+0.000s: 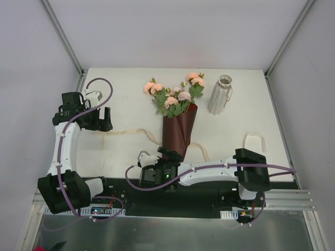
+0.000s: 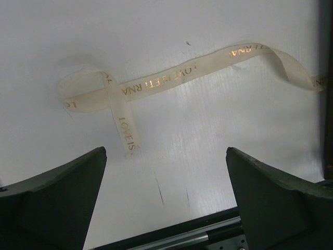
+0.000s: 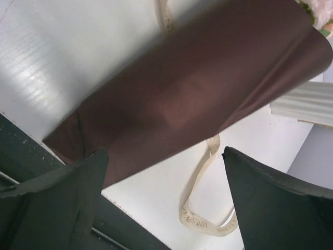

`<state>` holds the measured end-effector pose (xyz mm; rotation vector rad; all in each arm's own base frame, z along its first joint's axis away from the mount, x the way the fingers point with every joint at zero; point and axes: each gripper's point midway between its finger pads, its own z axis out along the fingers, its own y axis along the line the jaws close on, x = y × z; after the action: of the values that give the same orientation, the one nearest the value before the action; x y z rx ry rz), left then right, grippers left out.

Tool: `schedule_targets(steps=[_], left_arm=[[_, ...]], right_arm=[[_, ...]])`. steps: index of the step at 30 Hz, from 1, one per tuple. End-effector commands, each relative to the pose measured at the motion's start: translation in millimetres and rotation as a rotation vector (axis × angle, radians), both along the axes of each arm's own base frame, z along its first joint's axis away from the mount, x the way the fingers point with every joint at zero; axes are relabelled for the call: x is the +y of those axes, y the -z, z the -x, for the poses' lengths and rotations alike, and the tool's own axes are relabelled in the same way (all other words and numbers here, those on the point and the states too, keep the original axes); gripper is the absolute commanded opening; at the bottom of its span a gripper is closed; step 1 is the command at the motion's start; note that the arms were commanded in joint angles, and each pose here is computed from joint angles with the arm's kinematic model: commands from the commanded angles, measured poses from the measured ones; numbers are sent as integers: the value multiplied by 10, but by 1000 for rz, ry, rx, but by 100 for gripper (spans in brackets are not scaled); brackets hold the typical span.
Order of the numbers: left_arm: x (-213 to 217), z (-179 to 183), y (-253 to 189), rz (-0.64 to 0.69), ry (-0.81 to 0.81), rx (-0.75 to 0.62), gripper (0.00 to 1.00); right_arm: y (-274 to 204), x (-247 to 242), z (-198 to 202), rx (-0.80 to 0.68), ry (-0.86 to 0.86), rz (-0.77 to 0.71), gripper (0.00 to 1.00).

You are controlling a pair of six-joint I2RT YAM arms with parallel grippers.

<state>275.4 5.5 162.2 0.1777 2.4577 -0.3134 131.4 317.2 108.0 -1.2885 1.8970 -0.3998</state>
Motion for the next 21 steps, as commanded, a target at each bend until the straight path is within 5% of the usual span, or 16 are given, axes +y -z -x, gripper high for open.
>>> schedule_targets(steps=[1, 21], left_arm=[[-88, 96, 21, 34, 13, 27, 99], [-73, 79, 111, 34, 21, 65, 99]], right_arm=[[43, 275, -79, -38, -75, 32, 96], [518, 293, -153, 31, -78, 159, 96]])
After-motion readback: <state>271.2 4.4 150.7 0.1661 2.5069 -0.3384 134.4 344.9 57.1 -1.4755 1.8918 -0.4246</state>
